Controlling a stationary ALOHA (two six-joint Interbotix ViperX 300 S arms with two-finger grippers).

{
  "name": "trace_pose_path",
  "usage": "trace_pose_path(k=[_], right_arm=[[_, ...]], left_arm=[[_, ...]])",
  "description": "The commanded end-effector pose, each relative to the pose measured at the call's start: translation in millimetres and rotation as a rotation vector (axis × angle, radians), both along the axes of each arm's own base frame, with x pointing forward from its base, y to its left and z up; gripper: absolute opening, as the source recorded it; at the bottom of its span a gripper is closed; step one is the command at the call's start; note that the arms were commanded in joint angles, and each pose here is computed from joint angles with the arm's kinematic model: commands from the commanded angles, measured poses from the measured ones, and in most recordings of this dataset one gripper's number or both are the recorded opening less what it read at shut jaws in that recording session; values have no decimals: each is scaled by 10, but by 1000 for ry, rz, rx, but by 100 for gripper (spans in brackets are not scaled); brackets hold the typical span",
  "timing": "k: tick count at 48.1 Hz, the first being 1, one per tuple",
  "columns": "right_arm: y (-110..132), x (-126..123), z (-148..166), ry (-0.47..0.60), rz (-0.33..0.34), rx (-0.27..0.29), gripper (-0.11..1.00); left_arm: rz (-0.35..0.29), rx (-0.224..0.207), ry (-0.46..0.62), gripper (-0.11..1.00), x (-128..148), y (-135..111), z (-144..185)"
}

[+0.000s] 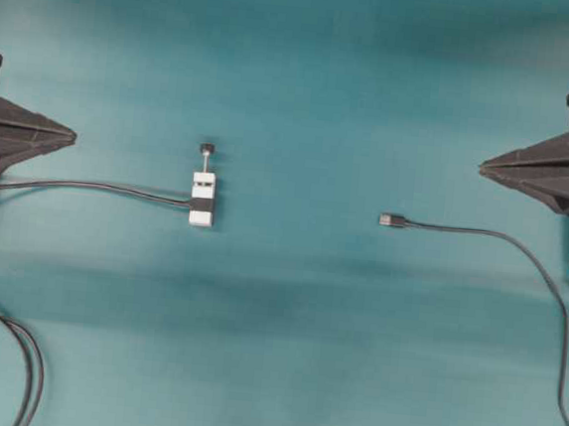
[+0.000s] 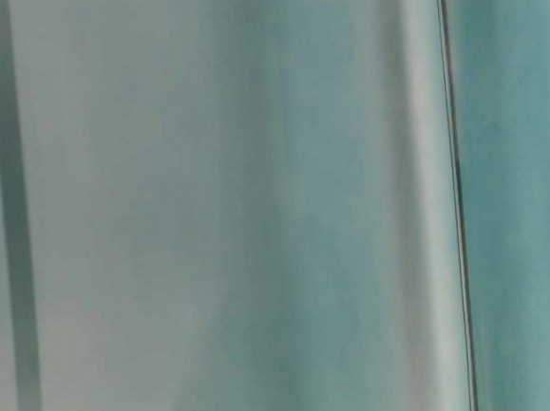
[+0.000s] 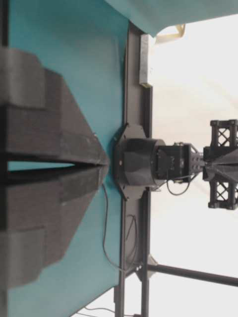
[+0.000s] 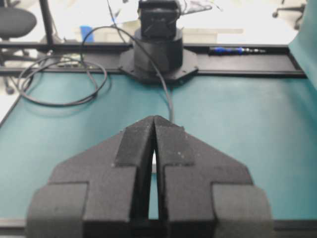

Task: Insert the USB cable into the female connector supported by the left arm.
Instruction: 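Move the right gripper open over the black USB plug on the table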

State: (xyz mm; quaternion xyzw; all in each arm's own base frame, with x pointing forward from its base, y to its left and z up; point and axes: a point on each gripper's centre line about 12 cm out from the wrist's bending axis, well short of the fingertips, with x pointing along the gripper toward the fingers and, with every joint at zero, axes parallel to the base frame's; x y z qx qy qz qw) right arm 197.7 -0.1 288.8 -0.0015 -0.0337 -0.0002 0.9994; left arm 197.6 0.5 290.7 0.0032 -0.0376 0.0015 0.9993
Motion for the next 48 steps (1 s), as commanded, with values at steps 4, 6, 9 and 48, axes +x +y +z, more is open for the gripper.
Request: trace_pose_path(k=[4,6,9,48], right_arm=[[-2,5,47,-21,0,12,0],[-2,3,28,-17,1,15,0],[-2,3,28,-17,1,20,0],[-6,185,-172,93,2,206,0]], left_arm=[[-8,41,-25,1,15,-22,115],[-8,58,-19,0,18,-25,121],[-6,83,-3,0,28,-25,118],[9,-22,282,10,314,15,-398]])
